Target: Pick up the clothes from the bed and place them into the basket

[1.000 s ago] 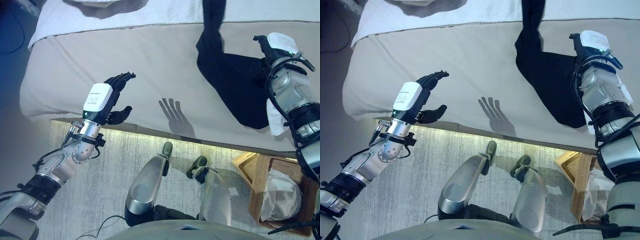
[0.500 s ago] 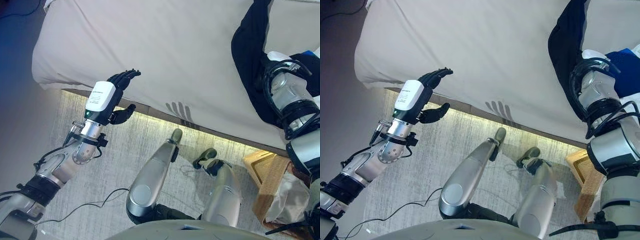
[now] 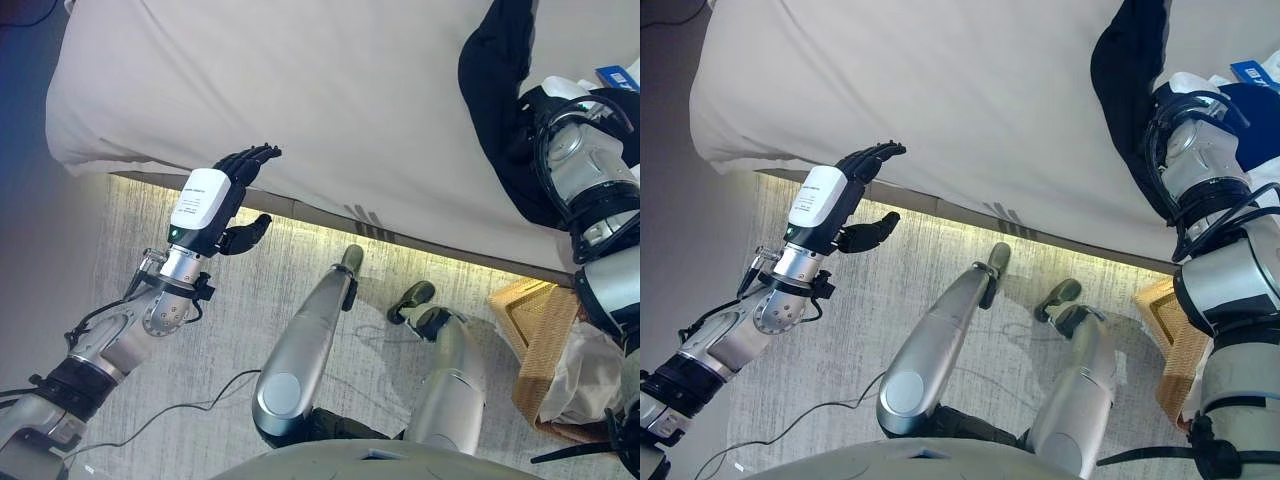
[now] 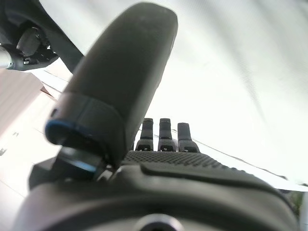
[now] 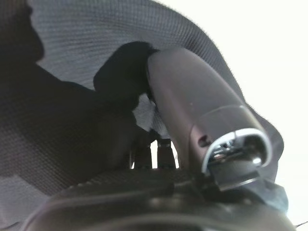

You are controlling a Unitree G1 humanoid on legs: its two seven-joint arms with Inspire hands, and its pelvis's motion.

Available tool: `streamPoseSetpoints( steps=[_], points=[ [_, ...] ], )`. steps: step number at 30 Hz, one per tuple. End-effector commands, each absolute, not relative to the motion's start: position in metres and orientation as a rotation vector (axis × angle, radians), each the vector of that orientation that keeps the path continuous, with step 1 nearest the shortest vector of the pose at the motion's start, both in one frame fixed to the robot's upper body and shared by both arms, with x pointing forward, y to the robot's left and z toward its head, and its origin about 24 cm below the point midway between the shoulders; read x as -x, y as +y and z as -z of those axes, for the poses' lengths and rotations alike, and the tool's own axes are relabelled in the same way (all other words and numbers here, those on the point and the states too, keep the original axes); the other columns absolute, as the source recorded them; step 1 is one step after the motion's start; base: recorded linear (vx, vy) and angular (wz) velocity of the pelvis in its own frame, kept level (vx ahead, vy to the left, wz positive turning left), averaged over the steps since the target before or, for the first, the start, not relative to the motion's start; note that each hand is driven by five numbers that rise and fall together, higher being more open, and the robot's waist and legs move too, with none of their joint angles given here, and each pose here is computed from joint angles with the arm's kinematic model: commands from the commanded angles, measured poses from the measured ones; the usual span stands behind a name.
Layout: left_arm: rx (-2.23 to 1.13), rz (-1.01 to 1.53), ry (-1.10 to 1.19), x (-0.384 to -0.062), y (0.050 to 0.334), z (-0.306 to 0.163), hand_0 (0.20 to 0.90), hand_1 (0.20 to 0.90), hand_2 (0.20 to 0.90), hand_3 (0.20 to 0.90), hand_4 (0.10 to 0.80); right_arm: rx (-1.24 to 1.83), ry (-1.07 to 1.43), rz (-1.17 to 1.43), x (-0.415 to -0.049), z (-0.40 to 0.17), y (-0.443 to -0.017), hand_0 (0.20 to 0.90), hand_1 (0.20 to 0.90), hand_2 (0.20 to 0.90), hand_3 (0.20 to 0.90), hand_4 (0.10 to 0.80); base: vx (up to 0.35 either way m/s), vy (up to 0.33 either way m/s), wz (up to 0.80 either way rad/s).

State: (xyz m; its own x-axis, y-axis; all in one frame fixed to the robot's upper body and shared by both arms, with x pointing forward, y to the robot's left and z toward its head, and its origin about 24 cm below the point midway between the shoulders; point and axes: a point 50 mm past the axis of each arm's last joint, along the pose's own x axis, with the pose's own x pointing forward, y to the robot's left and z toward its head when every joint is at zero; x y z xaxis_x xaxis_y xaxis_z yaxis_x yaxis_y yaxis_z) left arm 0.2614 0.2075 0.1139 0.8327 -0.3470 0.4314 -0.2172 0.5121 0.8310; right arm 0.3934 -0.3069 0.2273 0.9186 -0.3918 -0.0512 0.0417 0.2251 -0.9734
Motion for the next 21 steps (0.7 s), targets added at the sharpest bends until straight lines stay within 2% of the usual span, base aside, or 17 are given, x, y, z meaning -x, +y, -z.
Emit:
streamPoseSetpoints(
  steps=[1, 11, 15, 21],
  points=[
    [-0.955, -0.001, -0.827, -0.257, 0.198, -0.154, 0.9, 0.9, 0.9, 0.9, 0.8, 1.368, 0.236, 0.424, -0.385, -0.253, -0.325, 0.3, 0.3, 0.3, 0.2, 0.1, -0.004, -0.005, -0.22],
    [-0.992, -0.052, -0.74, -0.267, 0.214, -0.158, 0.9, 0.9, 0.9, 0.9, 0.8, 1.213, 0.096, 0.441, -0.378, -0.273, -0.329, 0.3, 0.3, 0.3, 0.2, 0.1, 0.006, -0.021, -0.15],
    [-0.956, -0.011, -0.759, -0.262, 0.212, -0.157, 0.9, 0.9, 0.9, 0.9, 0.8, 1.151, 0.014, 0.502, -0.367, -0.286, -0.341, 0.3, 0.3, 0.3, 0.2, 0.1, 0.105, -0.046, -0.13],
    [-0.987, 0.081, -0.667, -0.262, 0.211, -0.137, 0.9, 0.9, 0.9, 0.9, 0.8, 1.124, -0.08, 0.513, -0.357, -0.296, -0.35, 0.3, 0.3, 0.3, 0.2, 0.1, 0.098, -0.037, -0.11]
  ],
)
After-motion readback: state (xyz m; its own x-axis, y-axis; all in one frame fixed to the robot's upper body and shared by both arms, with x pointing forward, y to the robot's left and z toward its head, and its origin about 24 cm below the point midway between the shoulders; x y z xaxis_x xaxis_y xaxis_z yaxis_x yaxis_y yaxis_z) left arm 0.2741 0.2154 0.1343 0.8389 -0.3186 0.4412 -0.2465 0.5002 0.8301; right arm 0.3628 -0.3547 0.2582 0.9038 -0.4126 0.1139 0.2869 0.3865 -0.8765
